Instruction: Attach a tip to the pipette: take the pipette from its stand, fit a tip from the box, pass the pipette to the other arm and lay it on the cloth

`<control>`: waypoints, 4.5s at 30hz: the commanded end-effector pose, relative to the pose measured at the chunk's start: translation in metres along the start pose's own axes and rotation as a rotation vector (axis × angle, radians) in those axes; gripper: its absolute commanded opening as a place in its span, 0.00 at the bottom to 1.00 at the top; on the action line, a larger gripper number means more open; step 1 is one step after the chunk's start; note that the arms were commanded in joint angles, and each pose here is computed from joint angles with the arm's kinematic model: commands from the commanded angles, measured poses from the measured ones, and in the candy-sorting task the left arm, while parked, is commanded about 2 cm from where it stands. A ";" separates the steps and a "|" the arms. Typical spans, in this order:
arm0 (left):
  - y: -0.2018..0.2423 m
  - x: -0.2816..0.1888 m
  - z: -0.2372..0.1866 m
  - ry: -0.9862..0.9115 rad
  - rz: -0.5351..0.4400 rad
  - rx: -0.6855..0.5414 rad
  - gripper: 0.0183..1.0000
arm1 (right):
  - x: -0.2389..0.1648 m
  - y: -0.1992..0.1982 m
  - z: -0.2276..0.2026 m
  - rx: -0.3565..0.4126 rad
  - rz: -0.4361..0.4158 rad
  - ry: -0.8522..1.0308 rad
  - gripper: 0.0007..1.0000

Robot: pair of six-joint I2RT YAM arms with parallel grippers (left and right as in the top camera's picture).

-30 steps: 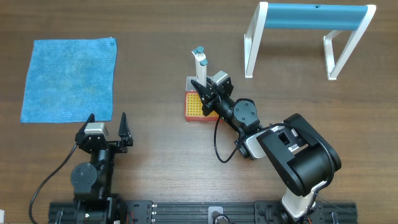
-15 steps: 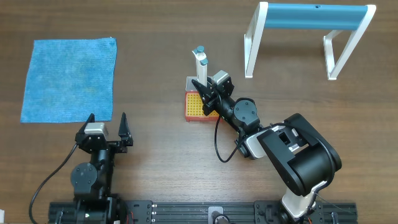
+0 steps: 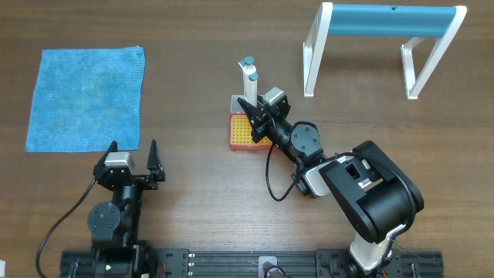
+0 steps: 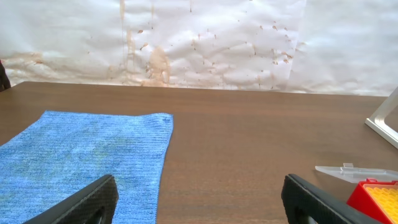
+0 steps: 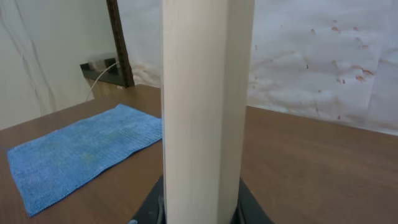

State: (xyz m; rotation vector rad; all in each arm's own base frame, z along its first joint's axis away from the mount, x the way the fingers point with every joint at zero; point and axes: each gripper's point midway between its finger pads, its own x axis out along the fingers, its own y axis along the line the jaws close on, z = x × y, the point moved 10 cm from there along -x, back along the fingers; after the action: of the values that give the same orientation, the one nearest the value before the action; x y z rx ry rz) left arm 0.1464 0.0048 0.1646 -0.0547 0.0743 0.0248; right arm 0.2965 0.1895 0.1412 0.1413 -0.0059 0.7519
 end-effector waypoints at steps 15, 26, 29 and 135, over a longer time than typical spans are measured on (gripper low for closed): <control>0.001 0.000 -0.001 0.002 0.013 0.009 0.85 | -0.006 0.001 -0.007 -0.002 0.009 0.024 0.08; 0.001 0.000 -0.001 0.002 0.013 0.009 0.85 | -0.006 0.000 -0.014 0.010 0.002 0.073 0.08; 0.001 0.000 -0.001 0.002 0.013 0.009 0.85 | -0.006 -0.001 -0.017 0.013 0.000 0.088 0.08; -0.064 0.005 0.111 0.458 -0.945 -1.027 0.85 | -0.027 0.091 0.145 0.773 0.602 0.468 0.08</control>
State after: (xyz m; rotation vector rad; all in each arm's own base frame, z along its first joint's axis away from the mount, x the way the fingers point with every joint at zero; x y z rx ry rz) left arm 0.1508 -0.0467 0.2488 -1.2828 0.4201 -0.7603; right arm 0.2252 0.2172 0.2858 0.7134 0.7105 1.2868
